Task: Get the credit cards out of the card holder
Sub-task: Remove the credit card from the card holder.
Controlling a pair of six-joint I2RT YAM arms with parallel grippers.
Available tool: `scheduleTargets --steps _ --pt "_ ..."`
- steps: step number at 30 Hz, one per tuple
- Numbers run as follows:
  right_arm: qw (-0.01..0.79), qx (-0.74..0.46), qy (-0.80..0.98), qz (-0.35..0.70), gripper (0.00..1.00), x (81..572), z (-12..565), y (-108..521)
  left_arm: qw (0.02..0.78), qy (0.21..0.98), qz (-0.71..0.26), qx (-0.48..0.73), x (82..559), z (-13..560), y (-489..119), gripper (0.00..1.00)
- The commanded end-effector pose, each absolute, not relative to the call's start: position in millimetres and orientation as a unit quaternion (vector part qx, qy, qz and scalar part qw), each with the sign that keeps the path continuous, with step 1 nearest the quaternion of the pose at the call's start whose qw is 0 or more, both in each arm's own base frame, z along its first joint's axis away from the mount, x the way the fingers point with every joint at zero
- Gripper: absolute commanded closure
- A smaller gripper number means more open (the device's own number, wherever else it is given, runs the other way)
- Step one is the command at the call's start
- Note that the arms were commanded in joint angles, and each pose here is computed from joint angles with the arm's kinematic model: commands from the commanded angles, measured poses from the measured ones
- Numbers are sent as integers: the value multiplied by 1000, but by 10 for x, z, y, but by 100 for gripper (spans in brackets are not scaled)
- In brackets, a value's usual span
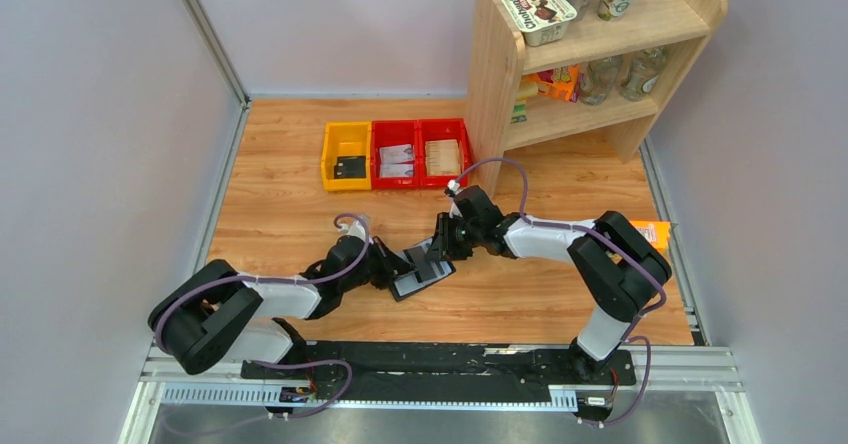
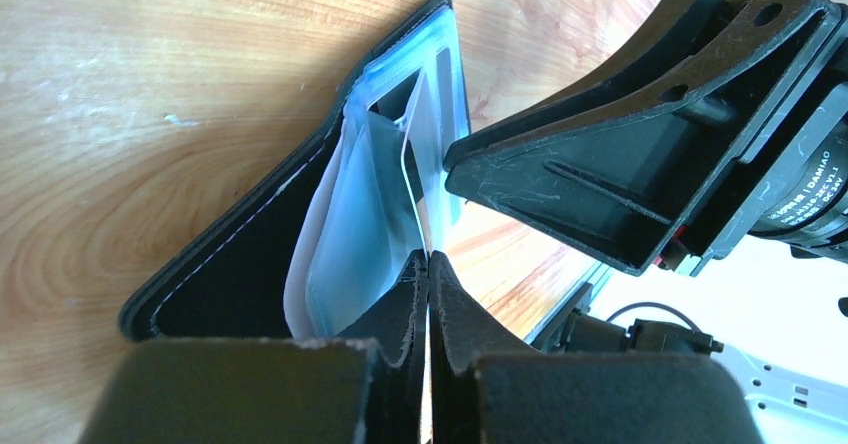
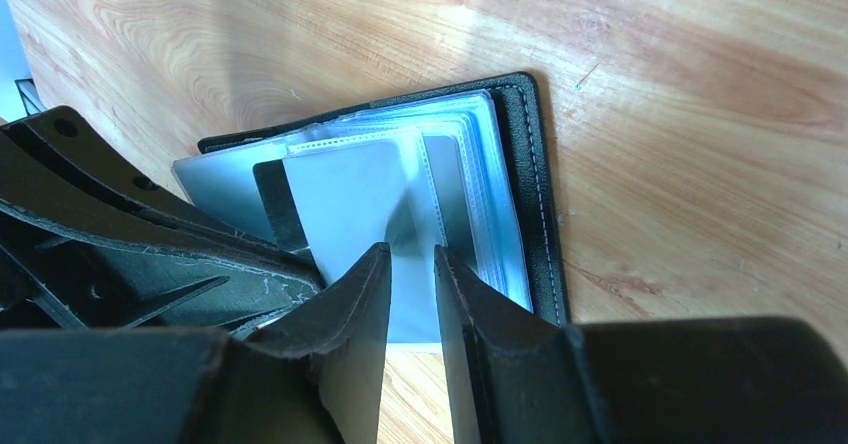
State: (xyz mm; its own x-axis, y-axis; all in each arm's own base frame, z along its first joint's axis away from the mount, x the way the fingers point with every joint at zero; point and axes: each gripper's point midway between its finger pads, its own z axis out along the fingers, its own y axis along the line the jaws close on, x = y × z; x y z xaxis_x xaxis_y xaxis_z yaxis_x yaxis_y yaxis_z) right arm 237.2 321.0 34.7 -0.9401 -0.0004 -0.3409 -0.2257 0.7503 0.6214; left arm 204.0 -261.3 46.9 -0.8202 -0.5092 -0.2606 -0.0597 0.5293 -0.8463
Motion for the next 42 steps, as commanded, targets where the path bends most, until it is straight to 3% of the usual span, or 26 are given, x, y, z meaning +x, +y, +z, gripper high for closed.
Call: scheduleTargets --steps 1,9,17,29,42 --pt "133 -39 952 273 69 2289 -65 2917 248 835 -456 -182 2007 563 -2567 100" --pt "134 -29 954 267 69 2308 -85 2869 224 868 -386 -216 1775 340 -2236 100" --pt "167 -50 940 294 66 2370 217 2941 276 880 -355 -154 1730 580 -2042 100" --pt "282 -103 889 347 38 2416 1426 2907 420 824 -372 78 1797 1551 -2102 100" --pt "302 61 840 446 17 2334 2459 2851 554 760 -106 322 2126 2282 -2087 100"
